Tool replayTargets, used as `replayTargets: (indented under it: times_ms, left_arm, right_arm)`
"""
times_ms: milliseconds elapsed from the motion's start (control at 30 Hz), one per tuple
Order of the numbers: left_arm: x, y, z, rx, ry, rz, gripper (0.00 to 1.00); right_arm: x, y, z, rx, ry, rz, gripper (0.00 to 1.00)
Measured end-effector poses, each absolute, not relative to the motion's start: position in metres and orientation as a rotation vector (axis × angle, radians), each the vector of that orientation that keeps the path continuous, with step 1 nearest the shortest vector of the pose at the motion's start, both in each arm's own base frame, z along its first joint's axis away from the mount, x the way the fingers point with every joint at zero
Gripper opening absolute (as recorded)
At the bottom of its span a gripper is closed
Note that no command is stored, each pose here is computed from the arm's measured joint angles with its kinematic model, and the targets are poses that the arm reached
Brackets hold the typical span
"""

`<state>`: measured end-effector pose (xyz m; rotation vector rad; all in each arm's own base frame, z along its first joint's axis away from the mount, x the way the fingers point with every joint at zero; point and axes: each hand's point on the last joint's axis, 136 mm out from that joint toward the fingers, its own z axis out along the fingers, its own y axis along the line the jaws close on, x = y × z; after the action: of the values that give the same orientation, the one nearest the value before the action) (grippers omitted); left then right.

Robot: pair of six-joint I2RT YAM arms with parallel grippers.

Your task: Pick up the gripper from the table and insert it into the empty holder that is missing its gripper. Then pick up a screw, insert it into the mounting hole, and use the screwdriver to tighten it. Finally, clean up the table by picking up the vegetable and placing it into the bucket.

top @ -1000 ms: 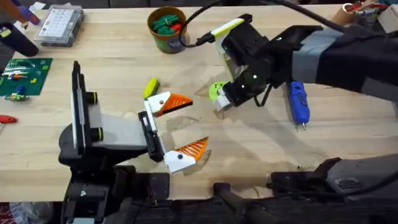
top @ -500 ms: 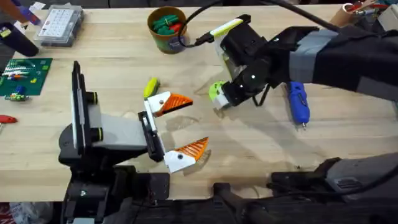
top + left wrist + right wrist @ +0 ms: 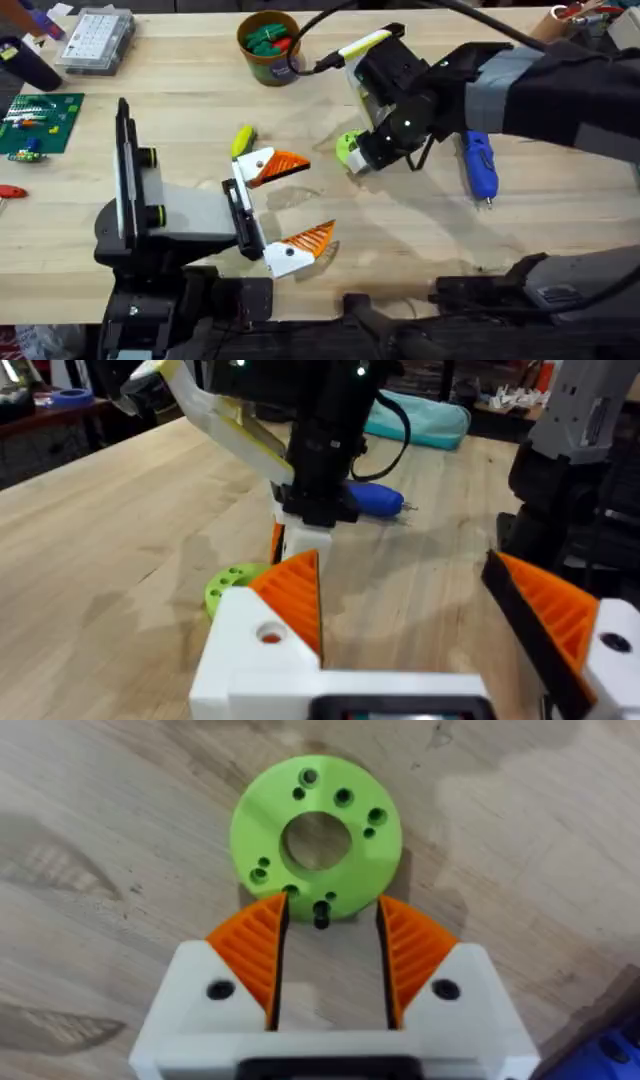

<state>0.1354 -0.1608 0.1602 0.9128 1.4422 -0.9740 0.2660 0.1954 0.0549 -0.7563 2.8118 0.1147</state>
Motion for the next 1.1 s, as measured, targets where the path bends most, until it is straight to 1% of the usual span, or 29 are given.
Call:
replayTargets:
  times_ms: [200, 333, 633, 767, 1100]
  left_arm:
    - [0.1354, -0.1608, 0.1602, 0.913, 1.442, -0.974, 0.990]
    - [0.1354, -0.1608, 0.1602, 0.913, 1.442, -0.974, 0.990]
    - [0.1354, -0.1608, 0.1602, 0.913, 1.442, -0.974, 0.990]
    - [0.1354, -0.1608, 0.1602, 0.913, 1.442, -0.974, 0.990]
    - [0.1354, -0.1608, 0.1602, 0.913, 1.442, -0.974, 0.990]
  right_arm:
    - [0.2661, 0.1955, 0.0549, -0.756, 2.811, 0.115, 0.489]
    - [0.2661, 0.1955, 0.0549, -0.756, 2.811, 0.115, 0.442]
    - [0.2661, 0.1955, 0.0549, -0.756, 2.811, 0.115, 0.383]
    - [0.2661, 0.1955, 0.0549, -0.756, 2.811, 0.115, 0.340]
    - [0.2656, 0.1959, 0.0549, -0.759, 2.811, 0.115, 0.298]
